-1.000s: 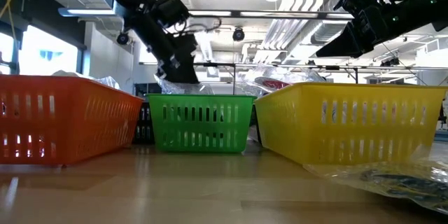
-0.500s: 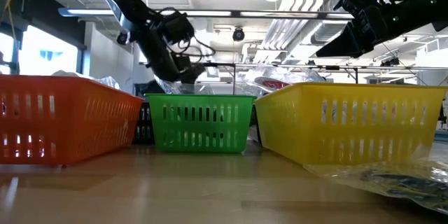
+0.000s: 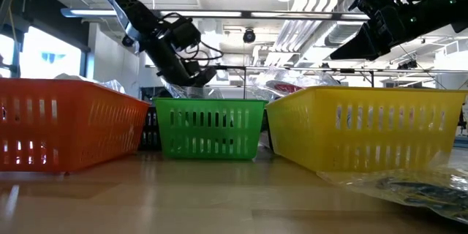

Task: Pick & Place Travel size toiletries
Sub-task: Put the left blue razor into the left black bin

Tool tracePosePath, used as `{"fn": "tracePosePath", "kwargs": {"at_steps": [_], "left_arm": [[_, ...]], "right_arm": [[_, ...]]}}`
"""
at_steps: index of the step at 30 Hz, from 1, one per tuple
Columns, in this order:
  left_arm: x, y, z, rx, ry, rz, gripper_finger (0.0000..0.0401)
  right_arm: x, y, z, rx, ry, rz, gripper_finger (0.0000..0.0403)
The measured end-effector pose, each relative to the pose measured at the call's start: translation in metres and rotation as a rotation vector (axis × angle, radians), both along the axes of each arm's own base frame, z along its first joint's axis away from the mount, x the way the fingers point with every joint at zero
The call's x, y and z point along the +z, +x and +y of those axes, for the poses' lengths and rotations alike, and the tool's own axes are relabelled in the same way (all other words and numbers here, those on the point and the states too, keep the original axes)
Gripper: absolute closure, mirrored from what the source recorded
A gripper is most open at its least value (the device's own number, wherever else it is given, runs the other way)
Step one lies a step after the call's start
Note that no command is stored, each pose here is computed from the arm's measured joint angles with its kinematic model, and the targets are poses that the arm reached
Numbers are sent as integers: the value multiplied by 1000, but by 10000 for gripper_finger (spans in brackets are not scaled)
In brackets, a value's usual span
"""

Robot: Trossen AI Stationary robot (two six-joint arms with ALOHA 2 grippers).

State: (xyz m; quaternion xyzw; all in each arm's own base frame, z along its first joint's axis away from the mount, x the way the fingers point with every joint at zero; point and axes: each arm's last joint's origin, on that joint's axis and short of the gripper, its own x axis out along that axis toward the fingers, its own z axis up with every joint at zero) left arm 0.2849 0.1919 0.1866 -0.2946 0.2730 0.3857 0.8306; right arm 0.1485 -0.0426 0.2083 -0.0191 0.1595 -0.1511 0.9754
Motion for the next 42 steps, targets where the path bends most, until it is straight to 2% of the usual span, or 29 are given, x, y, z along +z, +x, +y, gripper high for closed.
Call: {"fn": "tracePosePath", "kwargs": {"at_steps": [9,11,18,30,42], "left_arm": [[-4,4,-1,-44,-32,-21,380],[-10,7,-1,-50,-34,-18,395],[-31,16,4,-66,-48,-23,398],[-34,16,5,-53,-38,-14,401],[-48,19,7,-52,-54,11,401]], "right_arm": [[0,0,0,-1,-1,0,401],[0,0,0,-1,-1,0,401],[0,0,0,-4,-3,0,401],[0,0,0,-1,-10,2,401],[0,0,0,-2,-13,2,401]]}}
